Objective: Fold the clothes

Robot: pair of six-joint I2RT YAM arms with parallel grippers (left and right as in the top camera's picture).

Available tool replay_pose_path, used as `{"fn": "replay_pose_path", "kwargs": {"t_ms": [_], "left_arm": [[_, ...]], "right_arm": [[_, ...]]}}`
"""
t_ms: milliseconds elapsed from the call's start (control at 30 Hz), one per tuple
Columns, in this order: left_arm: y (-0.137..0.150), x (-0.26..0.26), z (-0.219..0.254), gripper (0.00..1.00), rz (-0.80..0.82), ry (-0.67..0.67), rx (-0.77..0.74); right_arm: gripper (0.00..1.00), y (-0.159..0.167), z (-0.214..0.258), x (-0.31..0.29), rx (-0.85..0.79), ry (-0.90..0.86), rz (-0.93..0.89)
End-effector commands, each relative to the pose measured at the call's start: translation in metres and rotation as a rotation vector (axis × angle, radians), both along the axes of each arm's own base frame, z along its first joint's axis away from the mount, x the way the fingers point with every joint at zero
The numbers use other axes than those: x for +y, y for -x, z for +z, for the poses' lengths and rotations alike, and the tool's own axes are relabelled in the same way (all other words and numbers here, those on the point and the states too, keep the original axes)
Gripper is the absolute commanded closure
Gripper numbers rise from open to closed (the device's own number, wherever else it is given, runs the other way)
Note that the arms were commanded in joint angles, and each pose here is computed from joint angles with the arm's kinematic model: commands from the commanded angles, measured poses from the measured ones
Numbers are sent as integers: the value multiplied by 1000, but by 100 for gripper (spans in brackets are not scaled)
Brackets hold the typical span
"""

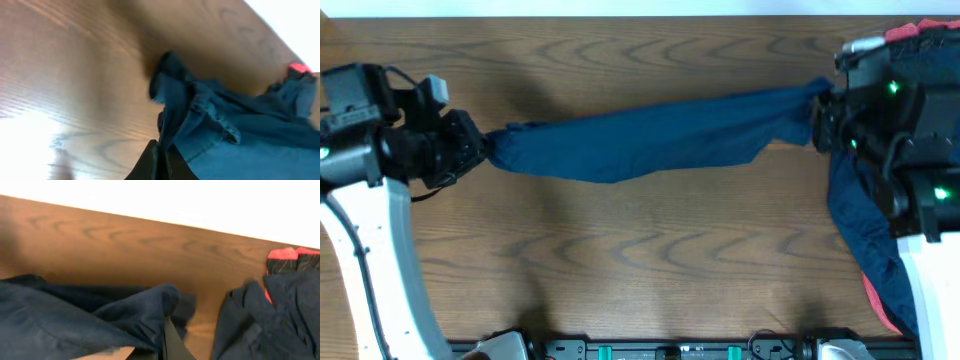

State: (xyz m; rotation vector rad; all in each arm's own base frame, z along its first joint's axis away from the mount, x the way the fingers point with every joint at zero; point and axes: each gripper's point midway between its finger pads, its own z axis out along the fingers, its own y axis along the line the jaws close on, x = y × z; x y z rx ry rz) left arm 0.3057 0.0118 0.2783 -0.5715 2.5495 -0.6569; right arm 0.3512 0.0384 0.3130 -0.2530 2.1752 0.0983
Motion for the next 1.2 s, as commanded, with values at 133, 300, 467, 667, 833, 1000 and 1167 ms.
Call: {"fn": "replay_pose_path", "kwargs": {"t_ms": [133, 300, 467, 667, 833, 1000, 1167], "left_arm": [[11, -8, 30, 94, -6, 17, -101], [11, -8, 25, 94, -6, 14, -92], [3, -11, 2, 94, -26, 23, -41], [-20, -15, -44, 94, -67, -56, 24], [-66, -40, -76, 94, -159, -77, -70], [-98, -35, -122, 94, -136, -231, -36], [-96, -34, -154, 94, -136, -245, 61]], "right_arm": [[99, 19, -6, 4, 36, 49, 97], [99, 17, -39, 4, 170, 55, 104], [99, 10, -87, 4, 345, 57, 113], [99, -13, -159, -2, 542, 51, 106], [94, -68, -202, -2, 507, -12, 29], [16, -92, -228, 0, 499, -84, -33], [4, -60, -213, 10, 581, -112, -3]]}}
